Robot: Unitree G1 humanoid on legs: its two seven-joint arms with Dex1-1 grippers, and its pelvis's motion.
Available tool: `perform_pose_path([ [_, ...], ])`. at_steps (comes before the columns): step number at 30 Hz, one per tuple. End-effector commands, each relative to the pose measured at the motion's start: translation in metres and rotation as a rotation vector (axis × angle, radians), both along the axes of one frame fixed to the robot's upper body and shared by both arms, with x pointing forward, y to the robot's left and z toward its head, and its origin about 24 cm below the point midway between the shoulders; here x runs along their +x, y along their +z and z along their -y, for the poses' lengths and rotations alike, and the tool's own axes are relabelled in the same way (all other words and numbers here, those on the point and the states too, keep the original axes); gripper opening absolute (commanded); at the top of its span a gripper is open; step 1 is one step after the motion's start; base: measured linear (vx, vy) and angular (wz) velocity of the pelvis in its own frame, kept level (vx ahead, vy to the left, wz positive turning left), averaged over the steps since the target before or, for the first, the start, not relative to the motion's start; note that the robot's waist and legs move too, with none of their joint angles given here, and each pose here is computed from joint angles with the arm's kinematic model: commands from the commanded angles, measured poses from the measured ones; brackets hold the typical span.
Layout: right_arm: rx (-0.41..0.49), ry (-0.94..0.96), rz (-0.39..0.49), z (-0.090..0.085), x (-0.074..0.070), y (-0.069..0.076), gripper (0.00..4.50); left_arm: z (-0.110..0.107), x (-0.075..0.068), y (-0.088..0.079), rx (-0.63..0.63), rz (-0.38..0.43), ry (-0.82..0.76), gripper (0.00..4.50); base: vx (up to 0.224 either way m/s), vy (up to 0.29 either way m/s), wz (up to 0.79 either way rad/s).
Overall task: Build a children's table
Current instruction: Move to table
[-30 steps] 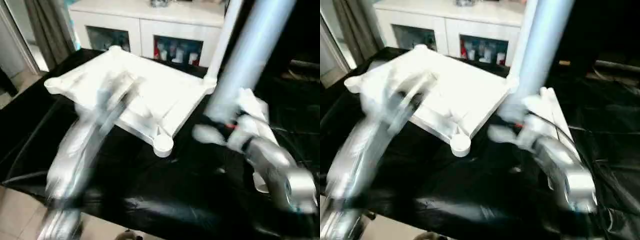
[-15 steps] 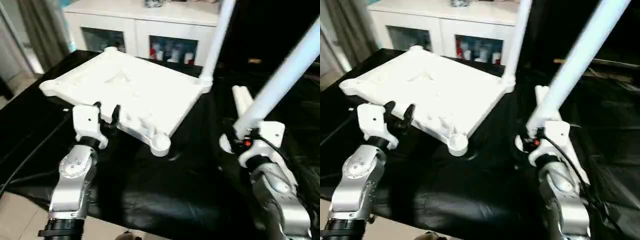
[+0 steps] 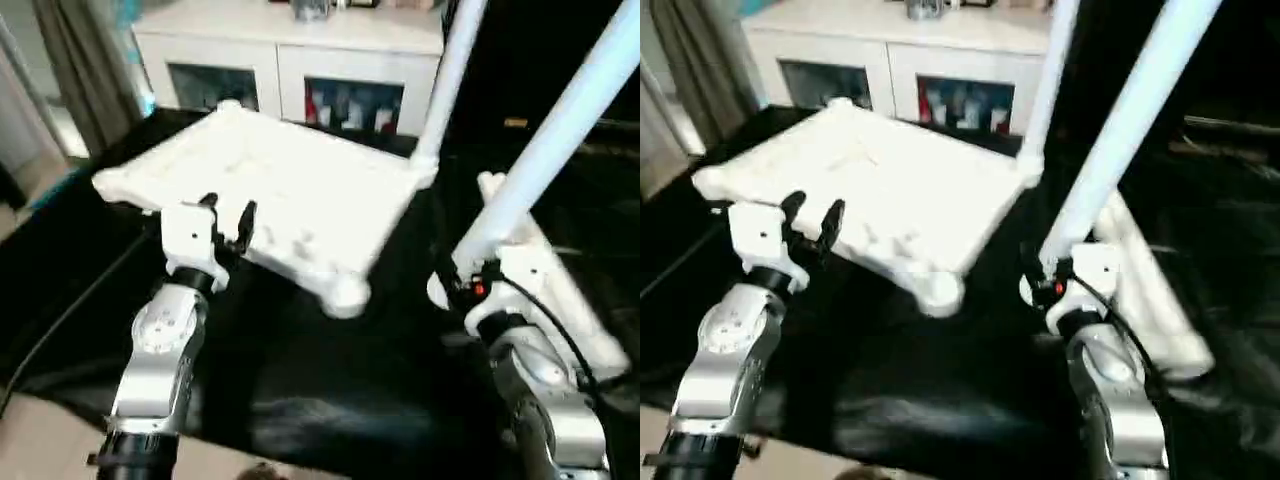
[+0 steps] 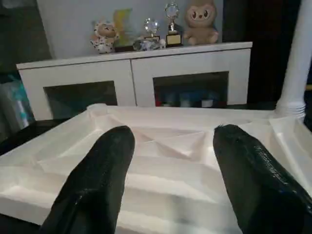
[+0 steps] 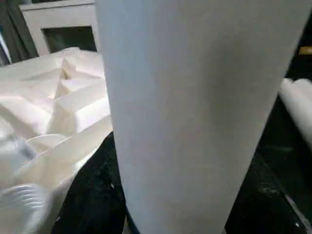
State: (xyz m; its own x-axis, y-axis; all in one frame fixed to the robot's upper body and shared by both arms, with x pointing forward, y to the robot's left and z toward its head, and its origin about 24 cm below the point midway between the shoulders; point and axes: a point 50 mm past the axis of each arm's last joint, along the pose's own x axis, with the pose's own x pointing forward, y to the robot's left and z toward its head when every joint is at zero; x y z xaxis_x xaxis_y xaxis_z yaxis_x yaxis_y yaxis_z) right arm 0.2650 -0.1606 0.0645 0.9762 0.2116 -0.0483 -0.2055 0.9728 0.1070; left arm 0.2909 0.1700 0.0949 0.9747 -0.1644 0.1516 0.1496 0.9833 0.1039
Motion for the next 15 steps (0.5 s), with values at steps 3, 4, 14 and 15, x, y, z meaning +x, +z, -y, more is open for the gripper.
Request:
perform_pose_path([
  [3, -0.023, 0.02, -0.001, 0.003, 0.003, 0.0, 1.95, 0.005, 0.002, 0.005, 0.005, 0.017, -0.006, 3.02, -0.04, 0.242, -0.35],
  [4, -0.023, 0.023, 0.0, 0.002, 0.003, 0.0, 1.95, 0.005, 0.002, 0.005, 0.004, 0.017, -0.005, 3.02, -0.033, 0.198, -0.02],
  [14, -0.05, 0.044, 0.016, 0.009, 0.012, 0.004, 1.95, 0.01, 0.001, 0.003, 0.025, 0.009, 0.048, 3.02, -0.031, 0.111, -0.07],
  [15, -0.054, 0.044, 0.018, 0.009, 0.012, 0.005, 1.95, 0.01, 0.001, 0.003, 0.026, 0.007, 0.05, 3.02, -0.064, -0.073, 0.03],
])
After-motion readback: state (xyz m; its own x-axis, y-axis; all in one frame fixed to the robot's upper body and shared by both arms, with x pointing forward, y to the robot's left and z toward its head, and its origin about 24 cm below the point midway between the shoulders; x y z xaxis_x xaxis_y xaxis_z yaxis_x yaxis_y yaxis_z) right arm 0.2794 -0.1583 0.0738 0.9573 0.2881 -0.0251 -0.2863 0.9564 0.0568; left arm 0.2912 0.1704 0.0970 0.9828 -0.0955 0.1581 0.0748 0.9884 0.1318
